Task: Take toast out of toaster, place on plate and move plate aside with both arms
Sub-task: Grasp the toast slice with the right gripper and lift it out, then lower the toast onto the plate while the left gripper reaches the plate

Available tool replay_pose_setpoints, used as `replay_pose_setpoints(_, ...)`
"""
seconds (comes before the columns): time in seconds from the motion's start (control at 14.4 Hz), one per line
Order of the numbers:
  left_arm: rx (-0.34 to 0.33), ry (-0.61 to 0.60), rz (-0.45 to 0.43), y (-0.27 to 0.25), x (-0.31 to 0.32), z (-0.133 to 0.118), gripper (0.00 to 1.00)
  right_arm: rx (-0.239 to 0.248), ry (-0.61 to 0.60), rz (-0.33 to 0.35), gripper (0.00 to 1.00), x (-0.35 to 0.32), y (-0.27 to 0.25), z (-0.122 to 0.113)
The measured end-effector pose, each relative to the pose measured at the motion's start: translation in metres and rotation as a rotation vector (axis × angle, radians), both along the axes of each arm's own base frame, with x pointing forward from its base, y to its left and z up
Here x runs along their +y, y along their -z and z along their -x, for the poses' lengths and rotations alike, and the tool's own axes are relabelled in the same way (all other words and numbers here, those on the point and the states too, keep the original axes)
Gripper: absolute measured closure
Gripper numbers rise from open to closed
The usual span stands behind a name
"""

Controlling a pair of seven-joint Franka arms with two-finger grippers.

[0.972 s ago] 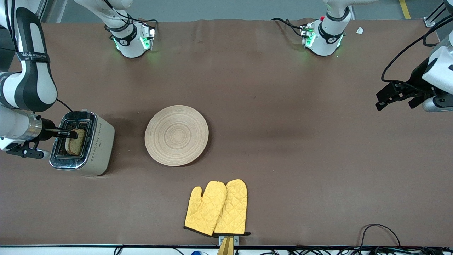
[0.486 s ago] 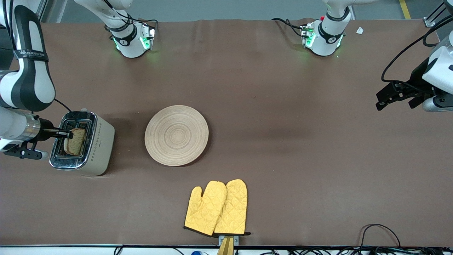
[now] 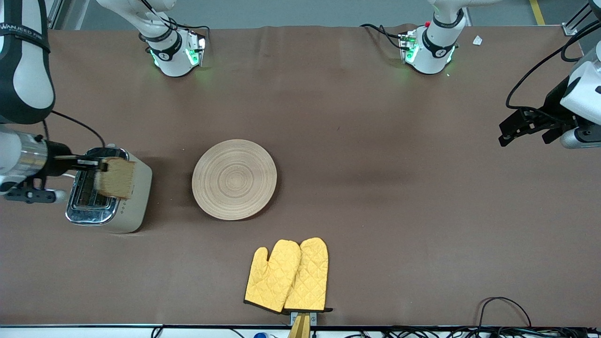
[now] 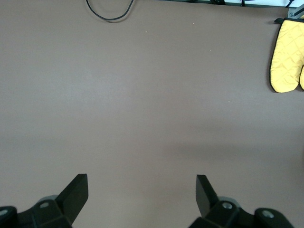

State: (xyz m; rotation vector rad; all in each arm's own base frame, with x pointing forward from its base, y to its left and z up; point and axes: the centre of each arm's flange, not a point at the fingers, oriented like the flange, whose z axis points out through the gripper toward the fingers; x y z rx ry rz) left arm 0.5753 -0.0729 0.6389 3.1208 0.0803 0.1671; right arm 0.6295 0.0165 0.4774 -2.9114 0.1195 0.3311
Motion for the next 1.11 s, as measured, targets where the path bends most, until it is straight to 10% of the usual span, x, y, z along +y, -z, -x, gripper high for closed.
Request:
replay_pose_setpoints(0.49,0.063,-0.001,0.020,0.020,-0.001,-0.002,0.00,0.004,-0.048,-0.013,0.95,0.187,0.104,0.030)
replay_pose_setpoints(1.11,0.343,-0.053,0.576,0.229,-0.058,-0.075,0.00,0.045,-0.011,0.009,0.95,0.219,0.162,0.054)
